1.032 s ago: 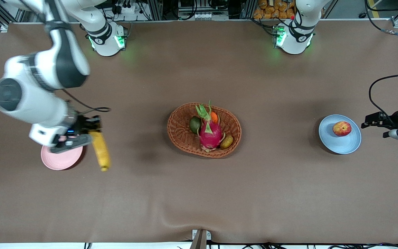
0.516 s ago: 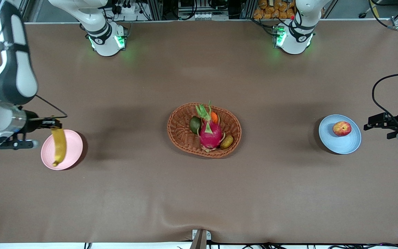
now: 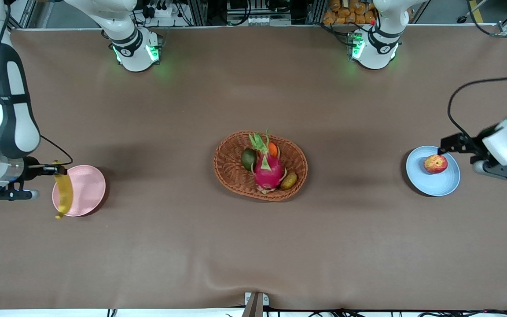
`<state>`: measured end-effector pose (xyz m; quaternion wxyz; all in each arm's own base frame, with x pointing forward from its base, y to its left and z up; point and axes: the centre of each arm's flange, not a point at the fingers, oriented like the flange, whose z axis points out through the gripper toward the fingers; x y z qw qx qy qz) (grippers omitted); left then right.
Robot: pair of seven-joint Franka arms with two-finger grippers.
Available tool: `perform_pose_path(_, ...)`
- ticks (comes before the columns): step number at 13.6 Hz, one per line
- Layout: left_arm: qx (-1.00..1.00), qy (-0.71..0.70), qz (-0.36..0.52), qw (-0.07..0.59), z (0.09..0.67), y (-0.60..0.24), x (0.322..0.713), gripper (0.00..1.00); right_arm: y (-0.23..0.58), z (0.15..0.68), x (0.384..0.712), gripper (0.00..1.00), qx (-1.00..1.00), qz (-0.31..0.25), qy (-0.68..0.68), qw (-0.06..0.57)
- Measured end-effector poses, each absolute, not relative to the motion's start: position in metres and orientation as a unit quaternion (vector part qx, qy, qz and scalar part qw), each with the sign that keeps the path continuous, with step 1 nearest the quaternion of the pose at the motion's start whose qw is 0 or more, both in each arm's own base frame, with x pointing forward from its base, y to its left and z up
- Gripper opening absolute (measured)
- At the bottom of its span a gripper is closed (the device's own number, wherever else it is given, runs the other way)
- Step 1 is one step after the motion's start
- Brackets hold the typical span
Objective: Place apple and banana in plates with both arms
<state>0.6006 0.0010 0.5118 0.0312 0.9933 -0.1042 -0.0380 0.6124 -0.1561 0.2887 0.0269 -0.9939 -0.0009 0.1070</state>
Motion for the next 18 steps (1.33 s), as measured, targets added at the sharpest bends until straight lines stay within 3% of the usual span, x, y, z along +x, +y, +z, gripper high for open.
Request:
perform_pose_path(3, 0.996, -0.078, -0.027, 0.017, 0.555, -0.004, 0.578, 1.0, -0.149, 0.301, 0.617, 0.69, -0.994, 0.107, -0.008, 0.029)
perform_pose_path(6, 0.999, -0.04, -0.011, 0.011, 0.576, 0.037, 0.568, 1.0, -0.119, 0.361, 0.621, 0.99, -0.994, 0.1, -0.017, 0.03)
perform_pose_path(12, 1.0, 0.018, -0.019, 0.009, 0.616, 0.029, 0.539, 1.0, -0.037, 0.512, 0.58, 1.0, -0.997, 0.073, 0.023, 0.026)
perform_pose_path(16, 0.999, 0.051, -0.011, 0.006, 0.674, 0.006, 0.486, 1.0, -0.037, 0.586, 0.543, 1.0, -0.998, 0.038, 0.027, 0.03)
perform_pose_path(18, 0.999, 0.045, -0.004, 0.006, 0.683, -0.004, 0.478, 1.0, -0.039, 0.621, 0.524, 1.0, -0.998, 0.037, 0.027, 0.032)
